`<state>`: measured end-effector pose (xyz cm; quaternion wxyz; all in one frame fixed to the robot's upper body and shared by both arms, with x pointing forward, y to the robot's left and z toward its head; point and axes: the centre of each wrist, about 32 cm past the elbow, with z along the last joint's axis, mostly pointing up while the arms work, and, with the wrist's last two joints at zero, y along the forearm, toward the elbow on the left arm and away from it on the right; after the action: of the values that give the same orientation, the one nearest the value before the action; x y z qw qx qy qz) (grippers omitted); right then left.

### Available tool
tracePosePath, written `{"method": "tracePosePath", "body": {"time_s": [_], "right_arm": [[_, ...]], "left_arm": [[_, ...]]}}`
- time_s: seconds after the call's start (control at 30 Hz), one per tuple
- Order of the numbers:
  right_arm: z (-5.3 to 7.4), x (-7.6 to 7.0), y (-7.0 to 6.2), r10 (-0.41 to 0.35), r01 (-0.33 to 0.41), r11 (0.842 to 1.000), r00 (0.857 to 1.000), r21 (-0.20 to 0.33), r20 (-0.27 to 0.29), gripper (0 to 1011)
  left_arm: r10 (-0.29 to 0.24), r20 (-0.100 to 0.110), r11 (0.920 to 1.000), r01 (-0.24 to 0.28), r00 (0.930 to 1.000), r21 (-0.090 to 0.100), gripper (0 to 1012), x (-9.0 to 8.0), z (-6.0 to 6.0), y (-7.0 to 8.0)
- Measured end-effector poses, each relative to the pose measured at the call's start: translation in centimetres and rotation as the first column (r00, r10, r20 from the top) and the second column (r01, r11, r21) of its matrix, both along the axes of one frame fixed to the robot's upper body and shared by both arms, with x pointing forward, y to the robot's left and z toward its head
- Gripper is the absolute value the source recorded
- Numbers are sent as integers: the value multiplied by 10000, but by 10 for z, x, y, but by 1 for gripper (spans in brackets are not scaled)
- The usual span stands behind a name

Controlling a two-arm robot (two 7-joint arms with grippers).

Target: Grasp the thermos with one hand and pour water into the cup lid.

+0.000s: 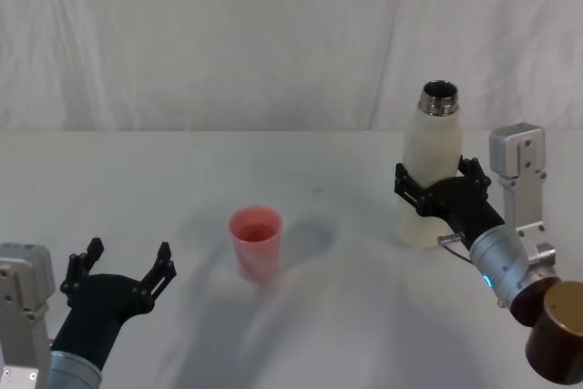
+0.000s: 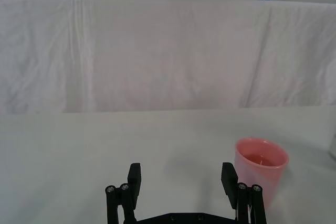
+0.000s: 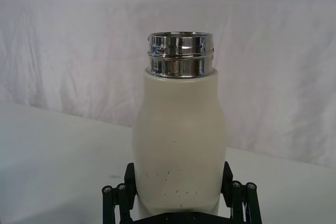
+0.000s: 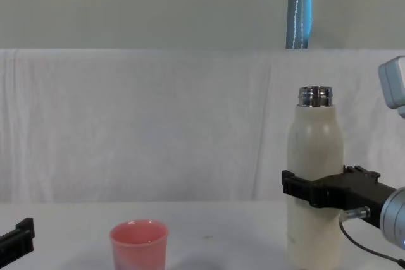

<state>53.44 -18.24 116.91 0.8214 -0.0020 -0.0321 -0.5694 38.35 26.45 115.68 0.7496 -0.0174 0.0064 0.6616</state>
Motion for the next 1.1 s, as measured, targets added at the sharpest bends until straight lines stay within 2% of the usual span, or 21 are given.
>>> {"method": "tracePosePath", "body": {"time_s": [0.43,1.1], "right_arm": [[-11,1,6,-45,43,9999,9997,104,235,950],[-16,1,7,-366,366,9993,9993,76,26,951]], "left_arm": [[1,0,10000,-1,10000,0,1001,0,0,0],[0,0,10000,0,10000,0,1001,0,0,0]]}}
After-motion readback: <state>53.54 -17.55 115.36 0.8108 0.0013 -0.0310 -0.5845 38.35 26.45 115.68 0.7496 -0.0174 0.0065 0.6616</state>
